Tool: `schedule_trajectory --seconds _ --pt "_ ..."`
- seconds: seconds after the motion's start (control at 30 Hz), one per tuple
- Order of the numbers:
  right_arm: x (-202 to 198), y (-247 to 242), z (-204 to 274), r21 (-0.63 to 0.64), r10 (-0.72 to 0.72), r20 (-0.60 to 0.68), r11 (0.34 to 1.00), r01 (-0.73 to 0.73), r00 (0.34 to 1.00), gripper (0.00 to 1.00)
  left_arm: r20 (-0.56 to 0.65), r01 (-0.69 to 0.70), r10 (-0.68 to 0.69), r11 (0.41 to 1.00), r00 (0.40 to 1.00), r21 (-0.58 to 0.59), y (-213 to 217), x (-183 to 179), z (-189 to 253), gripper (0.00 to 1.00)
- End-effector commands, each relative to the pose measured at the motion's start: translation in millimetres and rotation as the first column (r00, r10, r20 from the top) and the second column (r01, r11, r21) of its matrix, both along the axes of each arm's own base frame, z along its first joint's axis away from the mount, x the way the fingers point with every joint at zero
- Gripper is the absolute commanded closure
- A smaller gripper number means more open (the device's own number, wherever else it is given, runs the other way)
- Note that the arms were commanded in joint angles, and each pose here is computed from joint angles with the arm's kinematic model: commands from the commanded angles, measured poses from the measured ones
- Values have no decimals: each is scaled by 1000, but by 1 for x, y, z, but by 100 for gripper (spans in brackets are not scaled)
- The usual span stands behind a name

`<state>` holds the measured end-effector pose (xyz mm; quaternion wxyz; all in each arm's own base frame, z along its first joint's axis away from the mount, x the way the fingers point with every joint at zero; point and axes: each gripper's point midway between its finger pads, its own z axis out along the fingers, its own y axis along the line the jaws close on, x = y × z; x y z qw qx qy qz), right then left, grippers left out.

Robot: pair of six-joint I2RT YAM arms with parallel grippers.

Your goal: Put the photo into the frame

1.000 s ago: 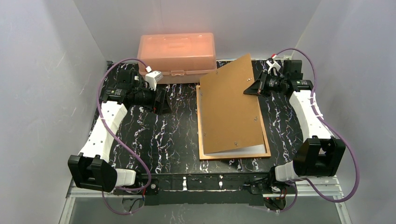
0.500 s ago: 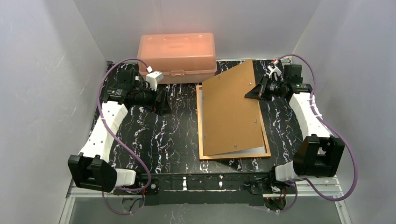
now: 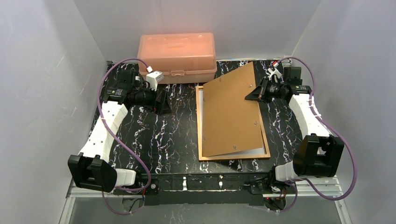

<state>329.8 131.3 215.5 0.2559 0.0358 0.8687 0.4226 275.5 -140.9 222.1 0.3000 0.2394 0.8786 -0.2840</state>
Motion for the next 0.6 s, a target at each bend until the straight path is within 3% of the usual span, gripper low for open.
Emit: schedule_trajectory --seconds 0.0,0.57 --pt "-4 5 -3 26 40 7 999 -40 999 99 2 13 -13 1000 1000 10 -1 -2 -3 11" --pt "-12 30 -42 32 105 -69 994 -103 992 99 -102 48 -41 996 994 72 -8 -7 -50 18"
